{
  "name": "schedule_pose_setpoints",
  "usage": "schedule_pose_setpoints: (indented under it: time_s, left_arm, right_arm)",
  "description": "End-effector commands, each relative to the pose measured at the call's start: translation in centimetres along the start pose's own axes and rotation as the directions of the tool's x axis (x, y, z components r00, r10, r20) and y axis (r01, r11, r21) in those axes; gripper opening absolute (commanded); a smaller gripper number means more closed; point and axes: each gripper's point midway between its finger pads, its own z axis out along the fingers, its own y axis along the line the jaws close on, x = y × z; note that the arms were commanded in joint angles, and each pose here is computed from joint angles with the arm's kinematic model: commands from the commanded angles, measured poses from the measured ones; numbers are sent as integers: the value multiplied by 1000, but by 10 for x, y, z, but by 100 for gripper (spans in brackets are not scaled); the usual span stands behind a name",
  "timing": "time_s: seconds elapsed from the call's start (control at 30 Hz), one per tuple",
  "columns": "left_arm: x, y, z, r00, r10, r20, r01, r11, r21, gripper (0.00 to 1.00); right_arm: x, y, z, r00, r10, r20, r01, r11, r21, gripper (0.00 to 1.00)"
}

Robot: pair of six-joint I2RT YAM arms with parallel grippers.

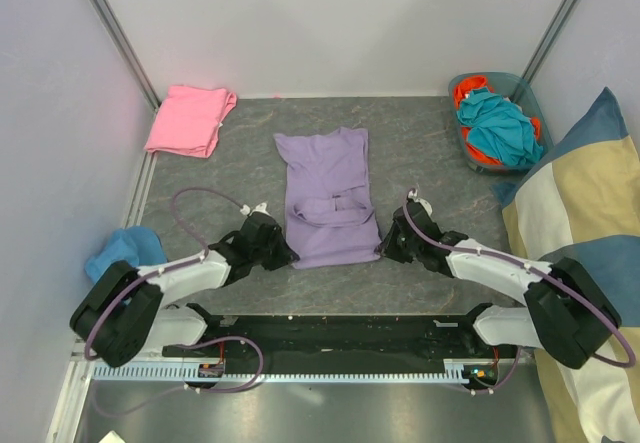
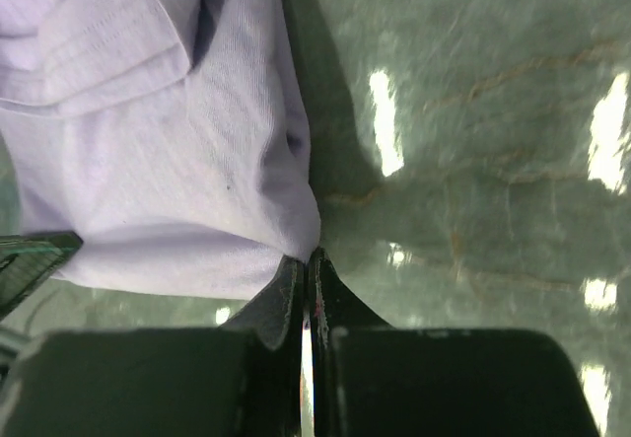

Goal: Fold and stack the t-shirts
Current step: Grab one side of the 2/3 rectangular tshirt with both arms, then fold the long partially folded tshirt into a neat square

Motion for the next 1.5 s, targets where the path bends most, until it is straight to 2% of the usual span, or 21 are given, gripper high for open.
schedule_pose_setpoints:
  time_s: [0.0,0.07,0.4,0.53,0.77,0.93,1.13,1.3,1.47]
  left_arm:
    - [52,48,-29,985,37,-169,-61,989,-137,2]
    - [56,41,-38,986,5,-167,-25,992,-122,2]
    - [66,2,-74,981,30,-190,-38,999,-38,2]
    - [43,-25,-89,991,56,-125,-55,998,8,2]
    - [-2,-54,-94,996,86,31,-86,996,1,2]
    - [-31,-71,-83,987,116,108,-114,993,-31,2]
    - [-78,-84,-71,980,79,183,-76,997,-23,2]
    - [-132,-72,-58,969,13,246,-5,999,-34,2]
    - [-168,-68,-42,968,16,251,-5,999,-44,2]
  right_arm:
    - [21,-15,-16,998,2,-63,1,999,46,0]
    - [31,-9,-24,996,-2,-89,4,1000,23,0]
    - [49,31,-64,992,-50,-119,42,997,-65,0]
    - [21,68,-85,996,-79,-44,74,990,-123,0]
    - [-40,117,-92,982,-111,150,128,985,-111,0]
    - [-77,146,-75,960,-147,240,168,983,-72,0]
    - [-114,148,-37,961,-133,243,149,988,-46,0]
    - [-137,142,-14,961,-133,243,144,989,-29,0]
    - [-162,151,6,962,-130,241,145,988,-44,0]
